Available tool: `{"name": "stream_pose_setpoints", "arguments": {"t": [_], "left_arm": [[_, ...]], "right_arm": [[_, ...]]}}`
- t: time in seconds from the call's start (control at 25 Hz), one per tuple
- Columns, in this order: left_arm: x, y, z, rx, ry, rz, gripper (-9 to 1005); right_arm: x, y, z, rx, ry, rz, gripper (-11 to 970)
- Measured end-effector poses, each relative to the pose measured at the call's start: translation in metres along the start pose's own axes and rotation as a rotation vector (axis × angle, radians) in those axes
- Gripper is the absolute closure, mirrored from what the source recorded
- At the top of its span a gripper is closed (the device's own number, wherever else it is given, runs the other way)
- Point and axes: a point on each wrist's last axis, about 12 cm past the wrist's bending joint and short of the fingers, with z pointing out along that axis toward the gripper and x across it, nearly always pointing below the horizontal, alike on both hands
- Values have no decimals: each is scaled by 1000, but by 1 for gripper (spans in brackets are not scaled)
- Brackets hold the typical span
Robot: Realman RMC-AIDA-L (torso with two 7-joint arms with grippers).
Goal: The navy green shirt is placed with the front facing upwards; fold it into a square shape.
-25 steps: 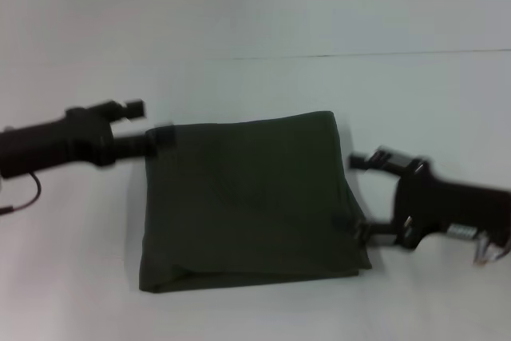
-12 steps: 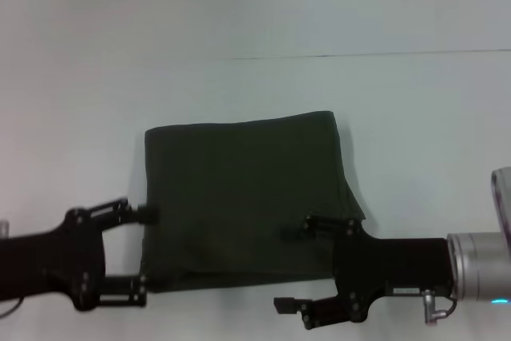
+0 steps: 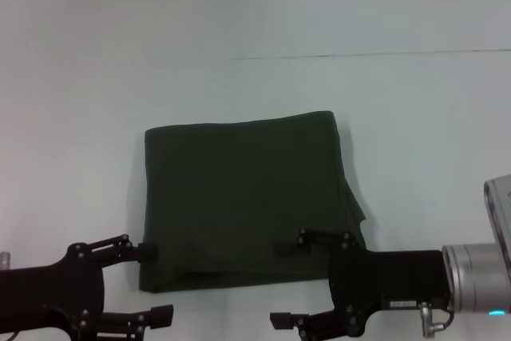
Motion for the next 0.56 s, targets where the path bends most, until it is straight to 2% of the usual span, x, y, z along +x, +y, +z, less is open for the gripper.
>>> {"name": "stream_pose_setpoints", "arguments": {"t": [0.56], "left_arm": [[0, 0, 1, 7, 5, 4, 75]], "right_arm": [[3, 7, 0, -25, -12, 22, 33]]}}
